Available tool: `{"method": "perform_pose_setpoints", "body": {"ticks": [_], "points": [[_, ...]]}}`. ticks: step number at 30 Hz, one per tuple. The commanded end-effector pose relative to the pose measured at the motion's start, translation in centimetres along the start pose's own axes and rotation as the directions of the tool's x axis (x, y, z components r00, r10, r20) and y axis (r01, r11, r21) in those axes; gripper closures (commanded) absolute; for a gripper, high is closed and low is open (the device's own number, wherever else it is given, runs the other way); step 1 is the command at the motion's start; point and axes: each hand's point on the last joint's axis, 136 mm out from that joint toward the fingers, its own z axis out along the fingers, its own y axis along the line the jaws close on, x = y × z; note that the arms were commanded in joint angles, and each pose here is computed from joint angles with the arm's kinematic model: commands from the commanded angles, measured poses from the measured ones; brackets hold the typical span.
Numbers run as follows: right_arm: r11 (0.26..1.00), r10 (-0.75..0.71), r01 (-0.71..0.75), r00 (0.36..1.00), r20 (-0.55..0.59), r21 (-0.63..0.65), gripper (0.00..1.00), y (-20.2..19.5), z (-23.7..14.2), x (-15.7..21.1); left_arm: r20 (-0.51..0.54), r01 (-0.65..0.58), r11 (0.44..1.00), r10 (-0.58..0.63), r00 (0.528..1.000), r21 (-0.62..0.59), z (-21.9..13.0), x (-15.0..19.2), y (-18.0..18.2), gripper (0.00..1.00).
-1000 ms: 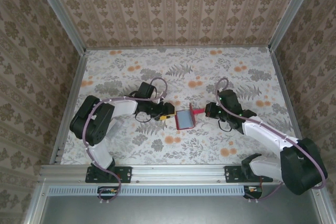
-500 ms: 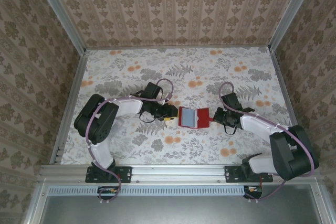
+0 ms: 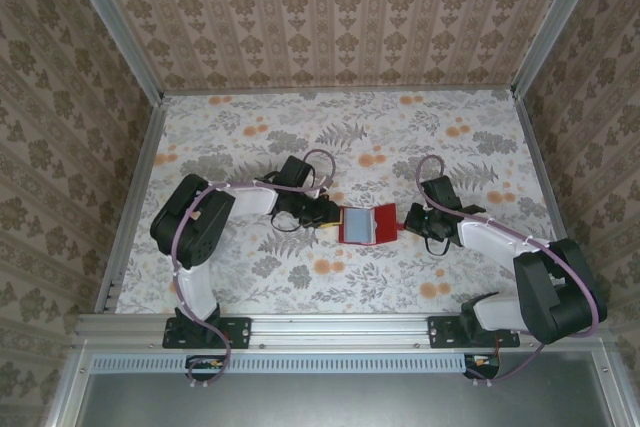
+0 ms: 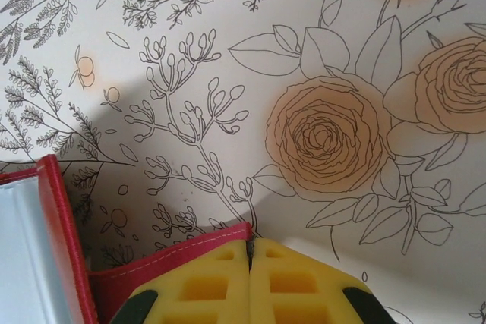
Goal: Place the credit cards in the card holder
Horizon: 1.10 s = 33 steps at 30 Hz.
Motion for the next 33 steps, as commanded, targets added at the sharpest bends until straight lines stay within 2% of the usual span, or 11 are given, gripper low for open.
{"method": "perform_pose_setpoints", "body": {"ticks": [1,6,10,19,21,23,24,28,33], "points": [[0.999,-0.018,0.018,1.0,-0.004,-0.029,0.94,0.7,0.0,-0.2,0.009,-0.028,0.999,0.028,1.0,0.036,-0.3,-0.4,-1.3,0.8],[0.999,-0.031,0.031,1.0,0.001,-0.028,0.94,0.6,0.2,-0.2,0.009,-0.025,0.999,0.024,1.0,0.033,-0.4,-0.3,-1.1,0.65],[0.998,-0.057,0.057,0.998,0.01,-0.022,0.94,0.2,0.7,-0.2,0.018,-0.005,1.0,0.004,1.0,0.014,0.1,-0.4,-0.3,0.64],[0.993,-0.076,0.076,0.997,-0.002,-0.093,0.92,1.3,1.3,0.1,0.009,-0.004,0.999,0.004,1.0,0.037,0.4,-0.6,-0.9,0.81],[0.991,-0.085,0.084,0.996,-0.005,-0.109,0.9,1.7,1.1,-0.1,0.017,-0.016,0.999,0.015,1.0,0.047,0.1,-0.7,-1.4,0.89],[0.989,-0.1,0.1,0.995,0.002,-0.11,0.84,1.9,0.9,-0.2,0.028,-0.025,0.998,0.024,0.999,0.049,-0.2,-0.8,-1.8,0.99],[0.989,-0.105,0.105,0.994,0.01,-0.099,0.8,1.7,0.7,-0.4,0.031,-0.029,0.998,0.027,0.999,0.052,-0.3,-0.9,-2.0,1.0],[0.991,-0.107,0.11,0.993,0.055,-0.074,0.6,1.5,-0.8,-1.1,0.046,-0.031,0.998,0.028,0.999,0.062,-1.0,-0.7,-2.8,1.0],[0.976,-0.122,0.141,0.985,0.119,-0.165,0.42,3.5,-3.6,-1.9,0.052,-0.019,0.998,0.016,0.999,0.063,-1.5,-0.6,-3.2,1.0]]}}
